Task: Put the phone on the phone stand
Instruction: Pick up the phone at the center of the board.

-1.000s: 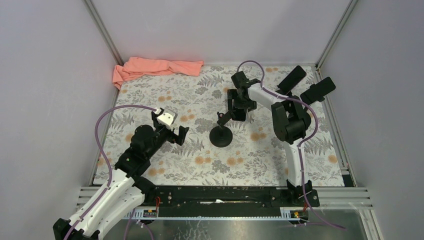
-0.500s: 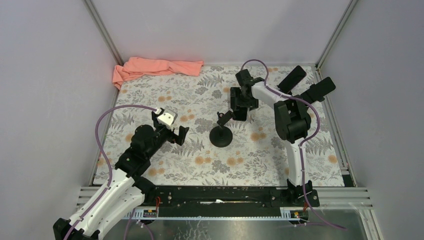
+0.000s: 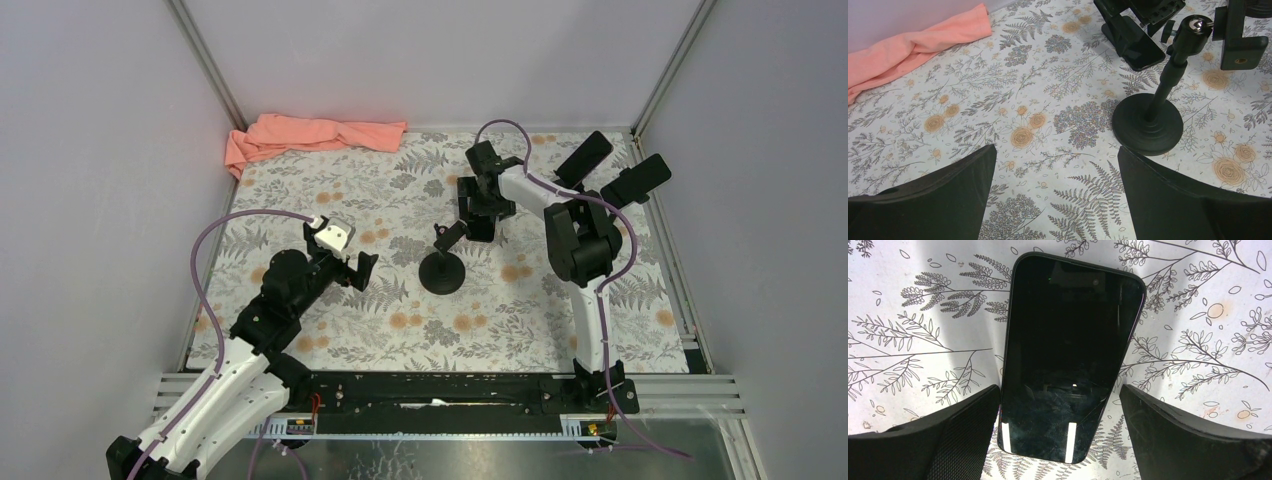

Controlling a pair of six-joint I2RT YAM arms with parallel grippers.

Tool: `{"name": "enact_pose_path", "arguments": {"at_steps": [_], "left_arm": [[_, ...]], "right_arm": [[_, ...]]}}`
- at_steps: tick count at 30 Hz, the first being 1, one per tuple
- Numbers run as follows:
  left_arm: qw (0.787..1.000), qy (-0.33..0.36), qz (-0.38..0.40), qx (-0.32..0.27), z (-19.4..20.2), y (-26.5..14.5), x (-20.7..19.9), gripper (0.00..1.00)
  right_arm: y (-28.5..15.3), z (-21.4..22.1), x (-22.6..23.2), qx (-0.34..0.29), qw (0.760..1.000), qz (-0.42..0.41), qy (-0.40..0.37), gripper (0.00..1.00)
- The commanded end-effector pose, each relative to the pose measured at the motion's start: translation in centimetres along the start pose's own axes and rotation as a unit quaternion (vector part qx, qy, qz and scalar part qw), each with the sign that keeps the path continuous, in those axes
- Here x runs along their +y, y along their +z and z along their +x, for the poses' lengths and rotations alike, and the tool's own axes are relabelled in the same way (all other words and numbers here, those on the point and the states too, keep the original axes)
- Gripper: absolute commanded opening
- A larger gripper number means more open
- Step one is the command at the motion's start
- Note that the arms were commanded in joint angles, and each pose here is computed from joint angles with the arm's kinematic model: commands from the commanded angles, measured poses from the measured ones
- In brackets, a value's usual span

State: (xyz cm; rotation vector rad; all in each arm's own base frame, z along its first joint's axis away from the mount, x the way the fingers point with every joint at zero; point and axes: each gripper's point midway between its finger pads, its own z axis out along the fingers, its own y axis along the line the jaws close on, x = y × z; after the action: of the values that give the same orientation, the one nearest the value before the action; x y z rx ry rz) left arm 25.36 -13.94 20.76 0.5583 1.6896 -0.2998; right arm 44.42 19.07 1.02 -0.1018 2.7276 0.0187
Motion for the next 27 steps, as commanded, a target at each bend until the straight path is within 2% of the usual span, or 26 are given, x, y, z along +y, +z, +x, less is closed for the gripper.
{"name": "enact_pose_path", "arguments": {"at_steps": [1, 11, 21, 27], "left_arm": [[1.000, 0.010, -0.012, -0.009, -0.9, -0.2, 0.6, 0.99], [1.000, 0.011, -0.012, -0.008, -0.8, -0.2, 0.6, 0.99], [1.000, 0.011, -0.012, -0.010, -1.0, -0.3, 0.6, 0.99], [1.000, 0.011, -0.012, -0.009, -0.9, -0.3, 0.7, 0.99]], "right_arm": [[2.2, 3.1, -0.9, 0.047, 0.998, 0.023, -0.016, 0.98], [2.5, 4.1, -0.6, 0.052, 0.997, 0.037, -0.048, 0.97], [2.7, 5.2, 0.0, 0.071, 0.996, 0.016, -0.053, 0.90], [2.9, 5.6, 0.2, 0.079, 0.996, 0.011, -0.052, 0.94]]}}
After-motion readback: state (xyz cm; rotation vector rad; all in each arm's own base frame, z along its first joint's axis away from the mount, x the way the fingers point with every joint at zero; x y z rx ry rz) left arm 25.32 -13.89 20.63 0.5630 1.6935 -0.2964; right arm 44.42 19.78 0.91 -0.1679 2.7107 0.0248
